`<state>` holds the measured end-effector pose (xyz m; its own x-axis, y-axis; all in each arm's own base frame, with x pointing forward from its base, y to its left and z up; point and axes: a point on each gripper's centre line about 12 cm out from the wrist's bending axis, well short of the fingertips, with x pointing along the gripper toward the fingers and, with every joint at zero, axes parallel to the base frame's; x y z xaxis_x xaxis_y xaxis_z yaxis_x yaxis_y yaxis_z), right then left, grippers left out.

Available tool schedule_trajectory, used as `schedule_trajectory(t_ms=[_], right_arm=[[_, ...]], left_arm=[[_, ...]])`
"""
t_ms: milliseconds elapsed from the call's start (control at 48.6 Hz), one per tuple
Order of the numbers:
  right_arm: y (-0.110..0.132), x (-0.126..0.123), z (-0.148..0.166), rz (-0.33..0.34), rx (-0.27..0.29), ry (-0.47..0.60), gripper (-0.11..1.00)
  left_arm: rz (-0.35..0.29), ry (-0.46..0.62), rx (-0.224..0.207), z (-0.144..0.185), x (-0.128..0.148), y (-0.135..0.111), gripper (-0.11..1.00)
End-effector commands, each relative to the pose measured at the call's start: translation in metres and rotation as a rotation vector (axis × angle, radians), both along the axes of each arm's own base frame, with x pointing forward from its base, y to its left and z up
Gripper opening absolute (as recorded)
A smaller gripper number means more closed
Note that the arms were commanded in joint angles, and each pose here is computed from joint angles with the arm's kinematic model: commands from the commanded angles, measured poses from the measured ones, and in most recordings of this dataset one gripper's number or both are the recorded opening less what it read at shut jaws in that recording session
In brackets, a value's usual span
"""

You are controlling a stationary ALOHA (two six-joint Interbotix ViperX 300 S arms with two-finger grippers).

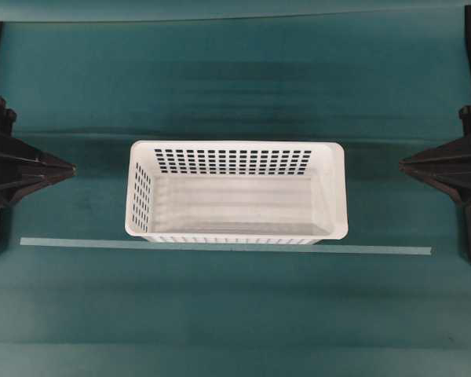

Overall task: Lift the white basket with both hands.
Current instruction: 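Move both grippers inward toward the left and right rims of the basket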

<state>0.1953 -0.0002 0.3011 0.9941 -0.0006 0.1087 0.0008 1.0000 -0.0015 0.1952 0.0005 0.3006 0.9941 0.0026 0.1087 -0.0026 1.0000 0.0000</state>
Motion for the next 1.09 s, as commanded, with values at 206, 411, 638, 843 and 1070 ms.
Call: schedule_trajectory(t_ms=[206,411,638,843,1070], right_arm=[[-0.006,0.012,0.023,-0.02,0.293,0.083,0.0],[-0.007,0.021,0.016,-0.04,0.625,0.277,0.0],[-0.019,0.031,0.002,-0.148,0.949,0.393,0.0],[-0.028,0.045,-0.009,-0.242,1.114,0.472,0.0],[-0.029,0.057,-0.022,-0.367,1.246,0.7,0.0]], left_arm=[[-0.013,0.081,-0.152,0.029,0.018,0.0,-0.03],[-0.021,0.128,-0.411,0.045,0.036,-0.001,-0.03],[0.029,0.28,-0.763,0.038,0.061,0.0,-0.03],[0.108,0.394,-0.979,0.028,0.076,0.0,-0.03],[0.219,0.53,-1.075,0.015,0.082,0.003,-0.03]])
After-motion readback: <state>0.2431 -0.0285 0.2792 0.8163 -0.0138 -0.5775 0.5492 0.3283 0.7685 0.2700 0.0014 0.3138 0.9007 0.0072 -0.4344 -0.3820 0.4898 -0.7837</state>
